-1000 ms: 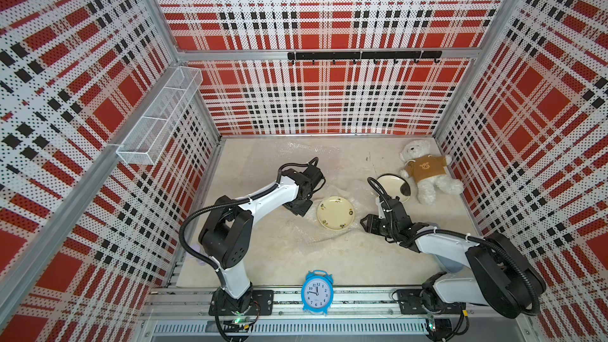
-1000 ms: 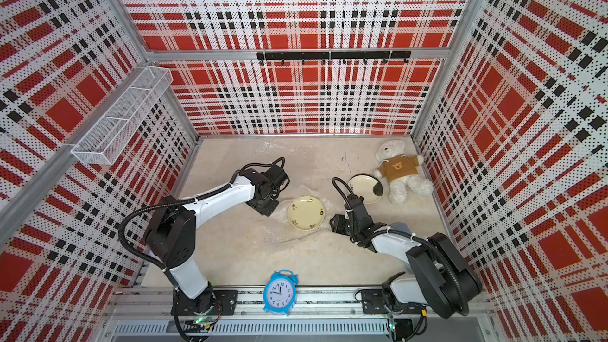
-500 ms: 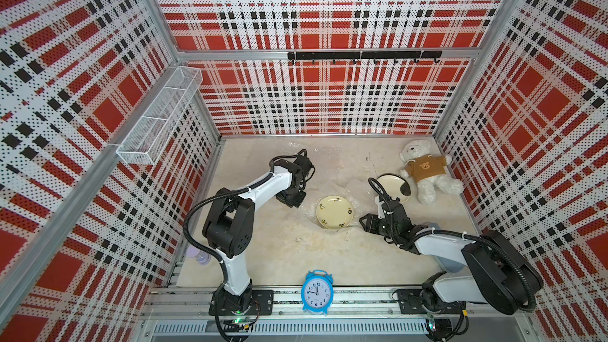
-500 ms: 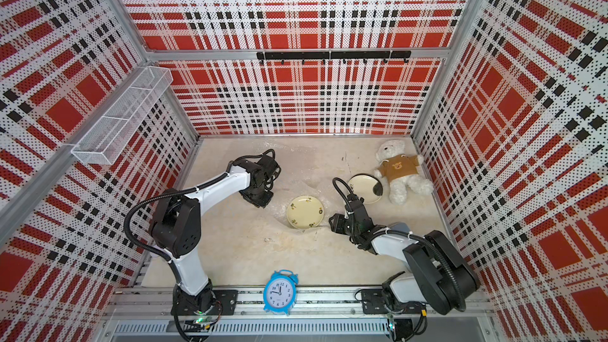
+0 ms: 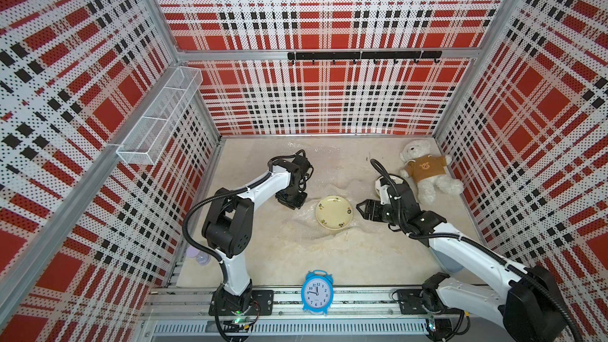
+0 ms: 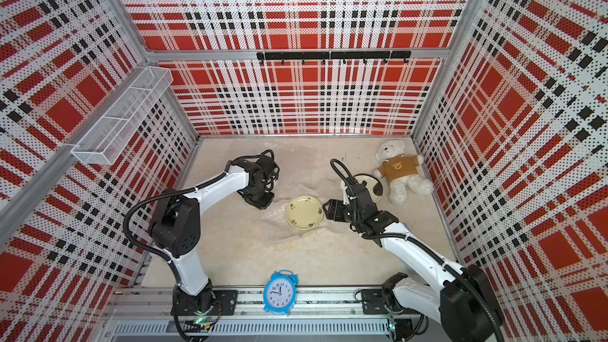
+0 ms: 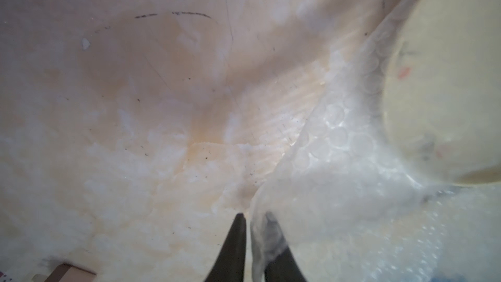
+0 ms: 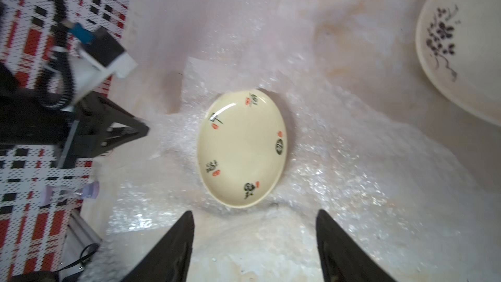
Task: Unpack dinner plates from bubble wrap
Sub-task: Unwrap the bubble wrap at the center of the board.
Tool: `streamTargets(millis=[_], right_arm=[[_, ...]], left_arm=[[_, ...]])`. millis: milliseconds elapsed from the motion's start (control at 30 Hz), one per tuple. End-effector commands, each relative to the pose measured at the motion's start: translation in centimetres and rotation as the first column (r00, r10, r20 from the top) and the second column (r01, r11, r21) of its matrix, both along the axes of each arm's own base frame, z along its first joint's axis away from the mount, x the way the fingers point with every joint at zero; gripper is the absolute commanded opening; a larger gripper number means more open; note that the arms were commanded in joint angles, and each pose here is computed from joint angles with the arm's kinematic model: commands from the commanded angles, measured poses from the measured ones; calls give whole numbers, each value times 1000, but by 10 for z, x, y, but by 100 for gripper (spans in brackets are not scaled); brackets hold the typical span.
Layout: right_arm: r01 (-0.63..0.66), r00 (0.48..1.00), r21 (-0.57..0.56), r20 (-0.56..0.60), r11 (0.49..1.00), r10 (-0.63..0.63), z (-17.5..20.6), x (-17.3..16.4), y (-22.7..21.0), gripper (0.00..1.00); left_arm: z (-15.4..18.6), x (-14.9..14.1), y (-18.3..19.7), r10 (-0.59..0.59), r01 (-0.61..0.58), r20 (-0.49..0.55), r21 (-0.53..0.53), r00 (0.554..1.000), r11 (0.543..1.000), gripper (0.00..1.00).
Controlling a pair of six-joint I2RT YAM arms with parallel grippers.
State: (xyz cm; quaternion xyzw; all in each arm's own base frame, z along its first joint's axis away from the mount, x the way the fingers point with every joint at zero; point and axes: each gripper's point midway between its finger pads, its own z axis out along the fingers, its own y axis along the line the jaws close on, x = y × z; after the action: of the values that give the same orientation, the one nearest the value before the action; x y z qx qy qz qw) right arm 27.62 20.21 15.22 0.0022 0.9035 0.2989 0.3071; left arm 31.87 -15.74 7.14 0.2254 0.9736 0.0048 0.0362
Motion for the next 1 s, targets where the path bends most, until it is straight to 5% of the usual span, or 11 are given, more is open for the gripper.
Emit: streamTargets(millis=[0, 133, 267, 967], right_arm=[[13, 976, 18, -219, 1000, -9, -18, -23, 6, 77], [58, 908, 89, -418, 994, -15, -42, -41, 21, 75], [16, 871, 156, -487, 988, 63, -44, -60, 49, 75], [-87, 783, 284, -574, 955, 242, -67, -96, 166, 75]], left_arm=[[11, 2, -9, 56, -53, 29, -80, 998, 995, 19], [13, 8, -9, 95, -90, 59, -87, 994, 992, 19], [18, 11, -14, 109, -100, 78, -113, 991, 989, 20], [19, 12, -17, 170, -155, 106, -135, 980, 979, 19]])
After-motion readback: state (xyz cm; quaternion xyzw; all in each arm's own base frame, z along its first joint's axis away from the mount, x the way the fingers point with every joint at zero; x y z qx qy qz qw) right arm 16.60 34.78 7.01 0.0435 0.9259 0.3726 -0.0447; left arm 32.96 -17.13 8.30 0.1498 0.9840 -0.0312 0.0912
